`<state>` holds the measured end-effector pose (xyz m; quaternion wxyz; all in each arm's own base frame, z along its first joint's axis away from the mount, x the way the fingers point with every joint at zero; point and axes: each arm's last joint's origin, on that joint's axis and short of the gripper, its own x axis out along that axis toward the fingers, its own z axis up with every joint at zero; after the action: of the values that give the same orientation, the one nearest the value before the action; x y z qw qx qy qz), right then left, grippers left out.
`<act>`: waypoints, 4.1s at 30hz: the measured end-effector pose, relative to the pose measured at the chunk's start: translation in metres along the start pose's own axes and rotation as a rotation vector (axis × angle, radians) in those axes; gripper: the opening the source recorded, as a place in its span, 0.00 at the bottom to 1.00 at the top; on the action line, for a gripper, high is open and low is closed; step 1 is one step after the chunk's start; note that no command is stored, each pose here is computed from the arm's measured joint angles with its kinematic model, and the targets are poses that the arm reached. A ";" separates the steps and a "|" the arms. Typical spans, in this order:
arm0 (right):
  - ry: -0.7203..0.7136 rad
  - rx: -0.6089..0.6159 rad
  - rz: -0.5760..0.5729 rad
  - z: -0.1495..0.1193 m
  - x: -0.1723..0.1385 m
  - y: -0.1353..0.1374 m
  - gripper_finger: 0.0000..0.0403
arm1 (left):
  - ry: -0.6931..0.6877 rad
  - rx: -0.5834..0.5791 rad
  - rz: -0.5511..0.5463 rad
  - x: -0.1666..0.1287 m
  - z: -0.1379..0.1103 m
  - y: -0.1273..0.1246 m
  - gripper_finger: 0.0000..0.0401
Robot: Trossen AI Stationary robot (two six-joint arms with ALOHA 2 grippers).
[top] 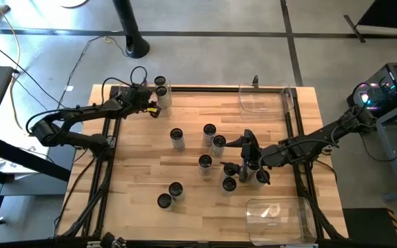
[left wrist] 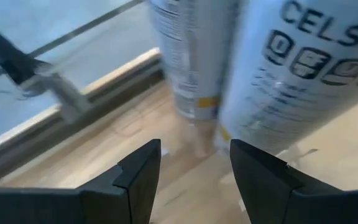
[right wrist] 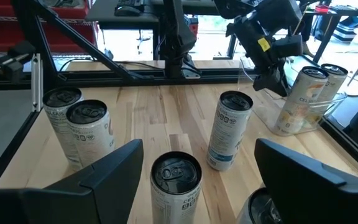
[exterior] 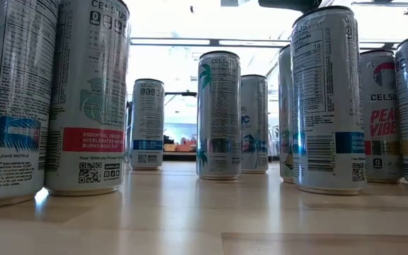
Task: Sort soda cans
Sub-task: Put the white-yellow soda cans into the top left transparent bin
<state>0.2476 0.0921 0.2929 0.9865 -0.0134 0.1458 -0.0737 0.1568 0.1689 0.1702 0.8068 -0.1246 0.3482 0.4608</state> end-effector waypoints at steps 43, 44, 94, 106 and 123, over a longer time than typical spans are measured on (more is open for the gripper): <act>0.704 0.420 0.023 0.021 -0.096 0.029 0.76 | -0.348 0.220 -0.372 -0.136 -0.020 -0.089 0.46; 0.707 0.438 0.023 0.018 -0.100 0.035 0.76 | -0.346 0.221 -0.371 -0.136 -0.020 -0.090 0.46; 0.920 0.244 -0.276 -0.049 -0.045 0.045 0.85 | -0.316 0.257 -0.359 -0.130 -0.023 -0.095 0.46; 0.994 0.270 -0.239 -0.055 -0.042 0.044 0.60 | -0.302 0.258 -0.355 -0.129 -0.025 -0.095 0.46; 1.043 0.275 -0.440 0.004 -0.075 0.005 0.59 | -0.299 0.252 -0.356 -0.129 -0.025 -0.095 0.46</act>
<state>0.1788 0.1084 0.3179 0.7383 0.1229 0.5953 -0.2921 0.1814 0.0197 0.2283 0.9268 -0.0130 0.2522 0.2780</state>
